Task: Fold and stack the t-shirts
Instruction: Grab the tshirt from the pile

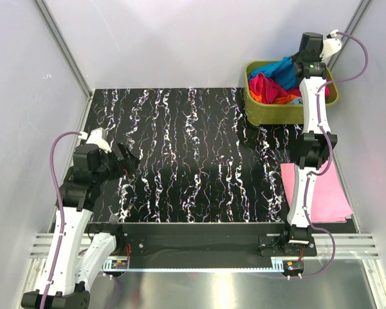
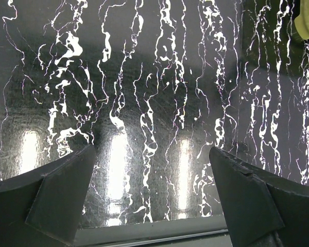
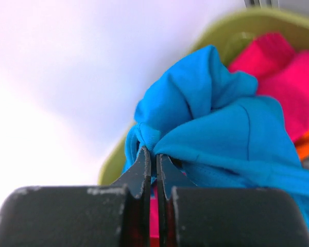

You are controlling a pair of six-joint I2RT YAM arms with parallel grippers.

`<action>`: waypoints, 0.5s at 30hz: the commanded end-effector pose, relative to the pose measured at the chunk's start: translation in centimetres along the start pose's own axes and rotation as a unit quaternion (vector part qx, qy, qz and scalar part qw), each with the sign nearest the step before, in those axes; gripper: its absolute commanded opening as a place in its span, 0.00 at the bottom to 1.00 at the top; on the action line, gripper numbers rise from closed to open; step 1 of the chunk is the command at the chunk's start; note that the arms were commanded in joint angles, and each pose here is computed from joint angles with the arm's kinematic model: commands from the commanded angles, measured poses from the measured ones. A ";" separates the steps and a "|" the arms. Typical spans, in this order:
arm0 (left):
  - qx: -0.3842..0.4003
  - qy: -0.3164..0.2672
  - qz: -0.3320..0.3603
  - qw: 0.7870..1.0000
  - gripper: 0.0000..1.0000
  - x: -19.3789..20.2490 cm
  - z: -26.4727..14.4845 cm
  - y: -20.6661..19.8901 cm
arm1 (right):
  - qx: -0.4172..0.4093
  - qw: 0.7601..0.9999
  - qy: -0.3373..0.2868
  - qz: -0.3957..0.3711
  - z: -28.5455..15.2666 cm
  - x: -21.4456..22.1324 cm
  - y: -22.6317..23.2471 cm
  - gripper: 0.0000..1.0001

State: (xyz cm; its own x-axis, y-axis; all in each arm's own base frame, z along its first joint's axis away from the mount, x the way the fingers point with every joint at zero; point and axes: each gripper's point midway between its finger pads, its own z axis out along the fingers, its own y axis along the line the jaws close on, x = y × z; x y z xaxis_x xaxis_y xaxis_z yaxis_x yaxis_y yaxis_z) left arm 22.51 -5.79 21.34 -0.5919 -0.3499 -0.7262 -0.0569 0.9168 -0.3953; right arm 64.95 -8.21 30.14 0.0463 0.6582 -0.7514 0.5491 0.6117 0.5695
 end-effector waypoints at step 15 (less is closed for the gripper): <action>0.023 -0.017 0.024 0.999 0.99 -0.6 -0.5 -1.2 | -0.222 0.932 -0.276 0.069 -15.2 -22.1 11.6 0.00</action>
State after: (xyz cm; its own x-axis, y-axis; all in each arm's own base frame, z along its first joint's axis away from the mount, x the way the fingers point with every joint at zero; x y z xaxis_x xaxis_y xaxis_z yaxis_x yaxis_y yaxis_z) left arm 22.20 -6.45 21.61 -0.5927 -0.3326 -0.7335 -0.0239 0.9176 -0.3968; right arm 65.21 -8.93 40.72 0.2531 0.5411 -0.8020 0.3780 0.7077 0.5968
